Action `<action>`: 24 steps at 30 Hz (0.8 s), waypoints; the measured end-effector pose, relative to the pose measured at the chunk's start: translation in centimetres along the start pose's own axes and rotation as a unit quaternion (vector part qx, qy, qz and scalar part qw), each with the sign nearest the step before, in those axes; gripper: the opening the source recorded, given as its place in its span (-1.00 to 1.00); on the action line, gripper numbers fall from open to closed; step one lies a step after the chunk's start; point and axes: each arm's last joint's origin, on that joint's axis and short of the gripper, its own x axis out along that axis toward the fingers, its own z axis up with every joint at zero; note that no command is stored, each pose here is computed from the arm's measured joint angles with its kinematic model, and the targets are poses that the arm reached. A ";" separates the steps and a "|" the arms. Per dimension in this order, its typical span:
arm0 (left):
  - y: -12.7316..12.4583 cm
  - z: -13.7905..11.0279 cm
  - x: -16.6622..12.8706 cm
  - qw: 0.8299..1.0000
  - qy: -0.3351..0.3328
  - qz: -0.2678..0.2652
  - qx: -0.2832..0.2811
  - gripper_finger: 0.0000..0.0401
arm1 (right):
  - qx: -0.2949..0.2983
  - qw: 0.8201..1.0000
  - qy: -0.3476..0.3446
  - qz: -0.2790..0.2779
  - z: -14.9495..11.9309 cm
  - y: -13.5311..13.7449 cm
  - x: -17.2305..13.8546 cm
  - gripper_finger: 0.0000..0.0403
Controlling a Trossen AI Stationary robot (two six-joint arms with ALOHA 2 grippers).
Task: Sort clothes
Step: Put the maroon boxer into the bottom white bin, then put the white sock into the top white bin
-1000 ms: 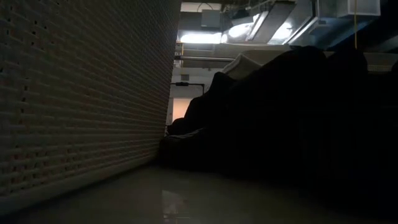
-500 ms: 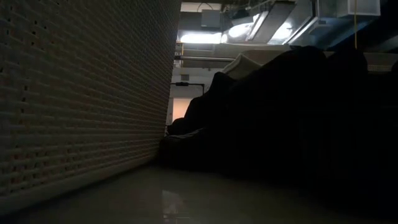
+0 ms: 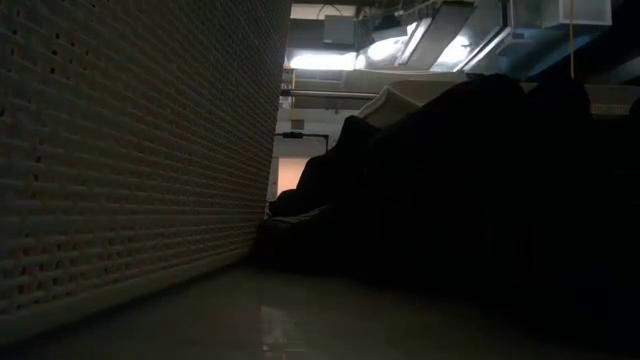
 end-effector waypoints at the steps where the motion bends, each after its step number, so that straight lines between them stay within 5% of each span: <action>1: 0.1 0.2 -0.1 1.000 -0.003 0.005 0.001 -0.22 | -0.001 1.000 0.005 0.001 -0.1 0.0 0.0 -0.52; 7: -0.1 0.8 -0.9 1.000 -0.018 0.007 -0.005 -0.22 | -0.010 0.998 0.050 -0.024 1.7 -0.6 -2.7 -0.07; 12: -0.2 0.8 -1.2 1.000 -0.020 0.001 -0.003 -0.22 | 0.036 0.991 0.122 -0.041 2.8 -1.1 -6.4 0.10; 24: -0.2 0.7 -1.2 1.000 -0.018 0.001 0.003 -0.22 | 0.097 0.935 0.337 -0.043 -3.5 0.5 -5.8 0.12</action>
